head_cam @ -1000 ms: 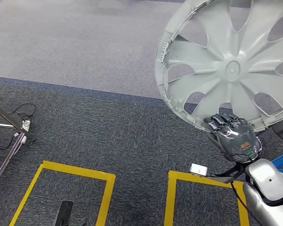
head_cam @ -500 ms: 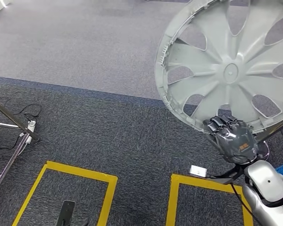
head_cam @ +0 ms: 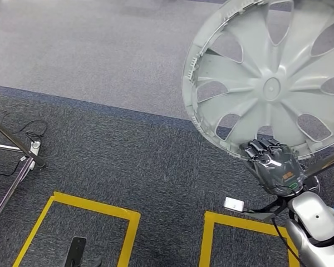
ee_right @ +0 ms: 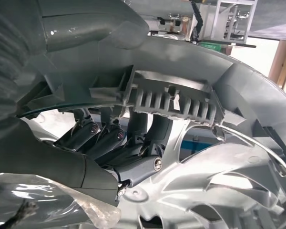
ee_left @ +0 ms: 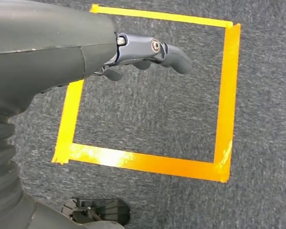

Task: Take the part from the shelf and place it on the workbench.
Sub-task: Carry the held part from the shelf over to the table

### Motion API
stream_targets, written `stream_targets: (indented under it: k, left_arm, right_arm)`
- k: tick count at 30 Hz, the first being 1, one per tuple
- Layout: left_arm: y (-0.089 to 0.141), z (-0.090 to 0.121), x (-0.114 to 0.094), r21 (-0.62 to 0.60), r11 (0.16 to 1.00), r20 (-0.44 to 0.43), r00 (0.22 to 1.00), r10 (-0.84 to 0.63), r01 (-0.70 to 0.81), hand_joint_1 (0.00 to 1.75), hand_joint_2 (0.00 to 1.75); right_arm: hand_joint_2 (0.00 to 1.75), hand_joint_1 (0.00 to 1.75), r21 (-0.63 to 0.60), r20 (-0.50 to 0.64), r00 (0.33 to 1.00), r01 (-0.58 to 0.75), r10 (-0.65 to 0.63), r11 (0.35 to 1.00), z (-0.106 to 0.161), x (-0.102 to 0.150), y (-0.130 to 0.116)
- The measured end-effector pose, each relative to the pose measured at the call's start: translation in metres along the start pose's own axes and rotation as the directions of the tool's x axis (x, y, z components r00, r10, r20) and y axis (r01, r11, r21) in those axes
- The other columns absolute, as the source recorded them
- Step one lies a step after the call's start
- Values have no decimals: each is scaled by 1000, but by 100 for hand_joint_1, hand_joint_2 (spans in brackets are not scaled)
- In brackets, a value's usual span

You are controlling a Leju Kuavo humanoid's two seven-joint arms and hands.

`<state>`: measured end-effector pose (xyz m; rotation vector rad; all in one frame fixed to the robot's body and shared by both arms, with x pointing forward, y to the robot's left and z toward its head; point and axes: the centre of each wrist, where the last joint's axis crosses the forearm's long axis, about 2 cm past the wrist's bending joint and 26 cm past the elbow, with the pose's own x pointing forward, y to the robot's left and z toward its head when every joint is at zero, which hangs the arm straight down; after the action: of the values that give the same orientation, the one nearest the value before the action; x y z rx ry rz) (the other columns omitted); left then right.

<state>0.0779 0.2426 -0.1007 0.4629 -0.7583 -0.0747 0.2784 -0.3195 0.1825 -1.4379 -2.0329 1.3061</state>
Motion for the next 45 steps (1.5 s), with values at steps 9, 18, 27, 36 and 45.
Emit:
stream_targets:
  k: [9,18,27,36,45]
  left_arm:
    - [-1,0,0,-4,1000,2,1000,-1,1,0,175]
    - [0,1,-2,-7,1000,-2,1000,-2,1,0,175]
    - [0,1,-2,-6,1000,-3,1000,-3,3,0,175]
    - [0,1,-1,-5,1000,-3,1000,-3,3,0,175]
    - [0,1,0,-5,1000,-4,1000,-3,3,0,175]
  right_arm:
    - [175,175,4,-3,1000,1,-1,1000,3,0,1]
    - [175,175,10,-3,1000,2,-2,1000,6,2,2]
    - [175,175,10,-2,1000,3,-3,1000,7,2,2]
    - [175,175,16,-2,1000,6,-6,1000,9,4,2]
    - [175,175,14,-7,1000,4,-4,1000,9,3,2]
